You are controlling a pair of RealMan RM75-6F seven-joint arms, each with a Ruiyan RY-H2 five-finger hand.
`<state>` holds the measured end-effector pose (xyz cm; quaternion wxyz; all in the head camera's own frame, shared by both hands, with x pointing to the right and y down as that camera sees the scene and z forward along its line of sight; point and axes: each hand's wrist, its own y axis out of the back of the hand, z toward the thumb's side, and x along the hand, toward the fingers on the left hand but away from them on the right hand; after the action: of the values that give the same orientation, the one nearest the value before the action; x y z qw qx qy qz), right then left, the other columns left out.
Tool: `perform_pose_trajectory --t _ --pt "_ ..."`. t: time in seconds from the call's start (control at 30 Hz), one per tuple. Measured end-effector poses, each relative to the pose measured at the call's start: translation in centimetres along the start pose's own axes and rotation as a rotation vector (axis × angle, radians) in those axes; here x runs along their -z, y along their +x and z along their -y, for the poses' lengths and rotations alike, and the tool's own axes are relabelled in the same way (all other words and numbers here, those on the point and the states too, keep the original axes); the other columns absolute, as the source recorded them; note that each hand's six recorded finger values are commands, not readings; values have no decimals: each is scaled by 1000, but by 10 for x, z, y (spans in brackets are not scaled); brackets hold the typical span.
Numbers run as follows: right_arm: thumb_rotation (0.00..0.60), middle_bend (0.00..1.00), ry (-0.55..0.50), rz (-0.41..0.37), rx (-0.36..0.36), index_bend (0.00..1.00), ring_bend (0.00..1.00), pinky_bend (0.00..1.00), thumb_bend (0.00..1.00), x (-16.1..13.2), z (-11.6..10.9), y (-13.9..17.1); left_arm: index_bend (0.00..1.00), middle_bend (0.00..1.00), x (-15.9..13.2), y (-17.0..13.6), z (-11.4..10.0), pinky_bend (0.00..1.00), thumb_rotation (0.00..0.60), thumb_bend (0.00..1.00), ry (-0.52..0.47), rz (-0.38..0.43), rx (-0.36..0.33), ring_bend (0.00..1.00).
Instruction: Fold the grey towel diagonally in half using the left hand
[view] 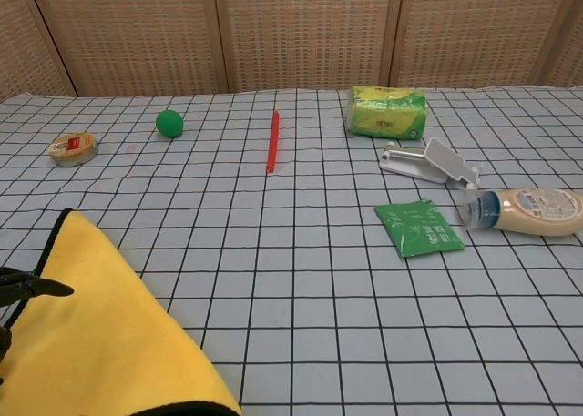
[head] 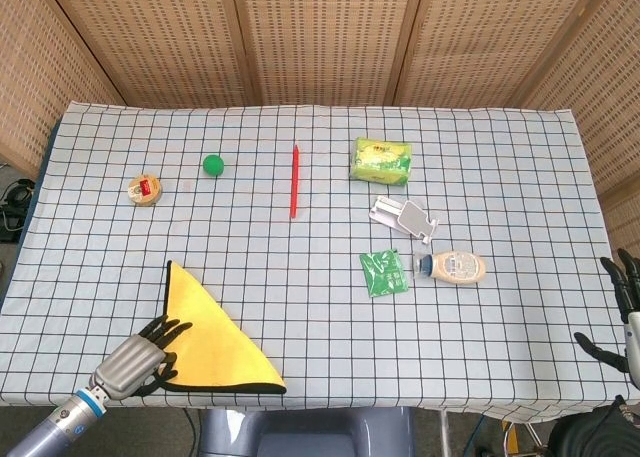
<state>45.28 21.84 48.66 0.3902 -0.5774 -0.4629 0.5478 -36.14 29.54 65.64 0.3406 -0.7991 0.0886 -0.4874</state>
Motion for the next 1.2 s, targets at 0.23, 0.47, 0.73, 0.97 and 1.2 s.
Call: perform_pose_trajectory --t 0.23,0.47,0.73,0.97,1.2 --pt "600 0 -2 0 2 0 0 0 0 0 -1 1 604 0 1 -2 4 0 600 374 3 -2 12 0" --pt "600 0 -1 -4 0 0 0 0 0 -1 0 1 553 0 4 -4 6 0 600 373 10 -10 21 0" --pt "600 0 0 -7 0 0 0 0 0 -2 0 1 5 0 5 -6 5 0 600 129 3 -13 21 0" --pt "600 0 0 -10 1 0 0 0 0 -3 0 2 0 0 7 -12 -2 0 600 121 -11 -1 -6 0" --pt "600 0 -4 -15 4 0 0 0 0 -5 -1 3 0 0 15 -26 -26 0 600 102 -33 -19 -92 0"
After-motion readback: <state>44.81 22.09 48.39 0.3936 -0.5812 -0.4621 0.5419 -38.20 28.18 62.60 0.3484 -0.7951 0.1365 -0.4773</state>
